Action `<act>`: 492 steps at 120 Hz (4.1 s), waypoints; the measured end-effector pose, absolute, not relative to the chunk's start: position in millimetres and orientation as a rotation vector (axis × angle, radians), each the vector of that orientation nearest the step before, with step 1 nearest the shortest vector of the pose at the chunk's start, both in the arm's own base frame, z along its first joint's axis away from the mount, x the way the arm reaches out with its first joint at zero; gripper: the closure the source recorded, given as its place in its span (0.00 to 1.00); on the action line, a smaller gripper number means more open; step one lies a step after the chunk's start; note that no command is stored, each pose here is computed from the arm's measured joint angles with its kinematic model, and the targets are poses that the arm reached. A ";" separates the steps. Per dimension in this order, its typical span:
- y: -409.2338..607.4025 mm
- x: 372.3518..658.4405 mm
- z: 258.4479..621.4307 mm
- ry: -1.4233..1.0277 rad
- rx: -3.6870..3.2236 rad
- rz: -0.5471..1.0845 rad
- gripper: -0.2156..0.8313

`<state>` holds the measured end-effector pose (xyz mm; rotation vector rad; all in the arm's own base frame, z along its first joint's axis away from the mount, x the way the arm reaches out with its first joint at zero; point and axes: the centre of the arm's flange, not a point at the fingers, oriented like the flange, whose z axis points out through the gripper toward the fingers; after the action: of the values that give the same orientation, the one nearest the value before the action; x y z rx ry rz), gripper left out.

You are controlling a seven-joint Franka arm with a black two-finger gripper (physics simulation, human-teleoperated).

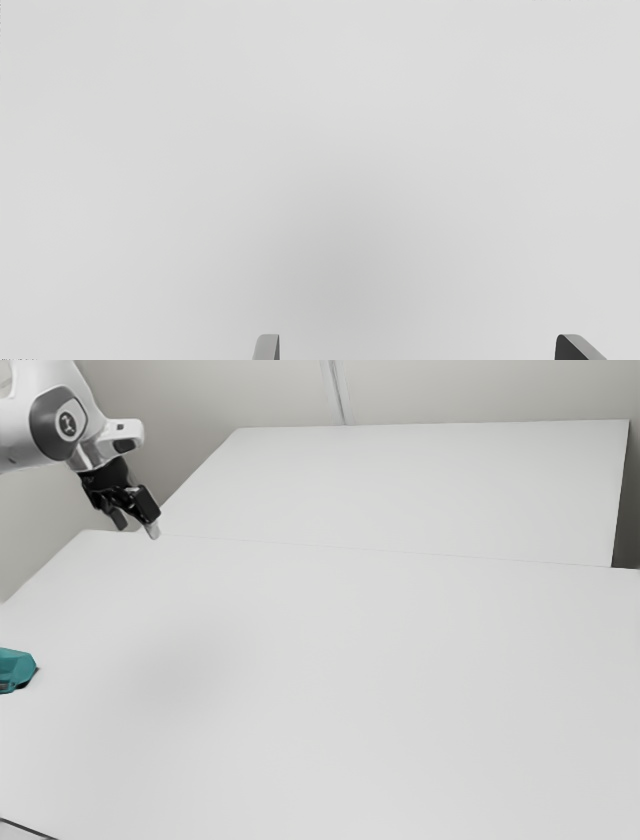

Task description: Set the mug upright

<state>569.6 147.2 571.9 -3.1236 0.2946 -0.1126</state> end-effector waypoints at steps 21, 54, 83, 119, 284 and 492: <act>160.2 567.1 573.4 0.259 -3.130 -0.137 0.21; 282.8 543.0 559.8 -0.032 -3.157 -0.147 0.21; 369.8 555.9 522.0 -0.087 -3.137 -0.121 0.21; 486.4 508.2 471.3 -0.155 -3.149 -0.112 0.21; 637.0 404.4 345.7 -0.022 -3.366 -0.244 0.21; 636.9 357.9 319.8 -0.210 -3.687 -0.688 0.81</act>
<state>357.9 636.9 319.8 -3.6868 -0.2101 -0.6881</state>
